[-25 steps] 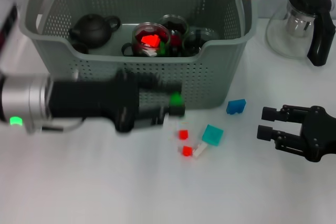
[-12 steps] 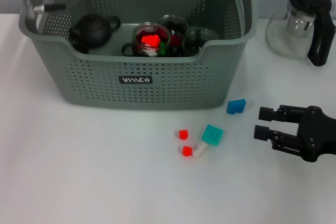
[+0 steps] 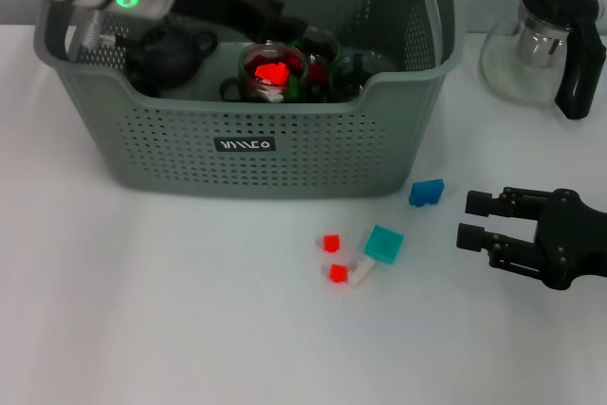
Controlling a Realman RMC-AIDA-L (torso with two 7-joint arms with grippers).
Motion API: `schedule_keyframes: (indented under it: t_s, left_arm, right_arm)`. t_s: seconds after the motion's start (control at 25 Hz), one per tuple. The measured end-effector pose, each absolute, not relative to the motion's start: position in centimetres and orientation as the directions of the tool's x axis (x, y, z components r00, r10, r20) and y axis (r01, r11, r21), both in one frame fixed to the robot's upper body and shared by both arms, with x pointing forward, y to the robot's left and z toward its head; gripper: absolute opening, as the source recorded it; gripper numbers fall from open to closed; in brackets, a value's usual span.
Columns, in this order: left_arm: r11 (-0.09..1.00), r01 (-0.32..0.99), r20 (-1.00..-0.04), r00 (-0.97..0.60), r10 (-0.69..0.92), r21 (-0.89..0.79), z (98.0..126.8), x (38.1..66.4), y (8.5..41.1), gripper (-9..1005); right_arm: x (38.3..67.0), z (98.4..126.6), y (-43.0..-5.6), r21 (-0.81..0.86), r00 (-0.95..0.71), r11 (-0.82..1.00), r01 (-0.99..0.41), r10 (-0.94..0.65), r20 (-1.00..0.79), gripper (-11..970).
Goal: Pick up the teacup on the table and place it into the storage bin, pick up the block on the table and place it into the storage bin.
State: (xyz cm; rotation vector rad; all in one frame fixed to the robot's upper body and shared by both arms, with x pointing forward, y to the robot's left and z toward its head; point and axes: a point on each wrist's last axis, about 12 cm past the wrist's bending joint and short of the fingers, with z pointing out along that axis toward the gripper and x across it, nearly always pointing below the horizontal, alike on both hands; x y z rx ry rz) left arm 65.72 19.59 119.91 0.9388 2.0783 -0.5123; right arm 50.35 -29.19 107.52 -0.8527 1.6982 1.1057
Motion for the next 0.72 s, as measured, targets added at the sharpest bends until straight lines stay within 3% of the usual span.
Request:
schedule_keyframes:
  t_s: [0.16,0.4,0.56,0.64,0.72]
  left_arm:
    - [0.673,0.739,-0.769,-0.414,0.488,0.029,119.5,65.8,18.1,517]
    - [0.687,0.725,-0.824,-0.36,0.437,0.047,121.0,65.0,18.0,556]
    - [0.677,0.736,-0.918,-0.274,0.288,-0.007,122.6,62.8,19.6,621]
    - [0.586,0.807,-0.981,-0.163,0.107,-0.07,122.6,60.0,21.7,653]
    - [0.542,0.836,-0.99,-0.132,0.046,-0.086,122.4,59.1,22.3,686]
  right_arm:
    - [50.3,107.5,-29.2,0.303,-0.349,0.36,-0.883,-0.069,-0.935,537]
    - [50.4,107.5,-29.2,0.301,-0.348,0.361,-0.883,-0.071,-0.935,538]
    - [50.4,107.5,-29.2,0.299,-0.346,0.361,-0.883,-0.07,-0.936,538]
    - [50.4,107.5,-29.2,0.298,-0.344,0.362,-0.883,-0.068,-0.936,538]
    - [50.4,107.5,-29.2,0.298,-0.344,0.363,-0.883,-0.067,-0.937,538]
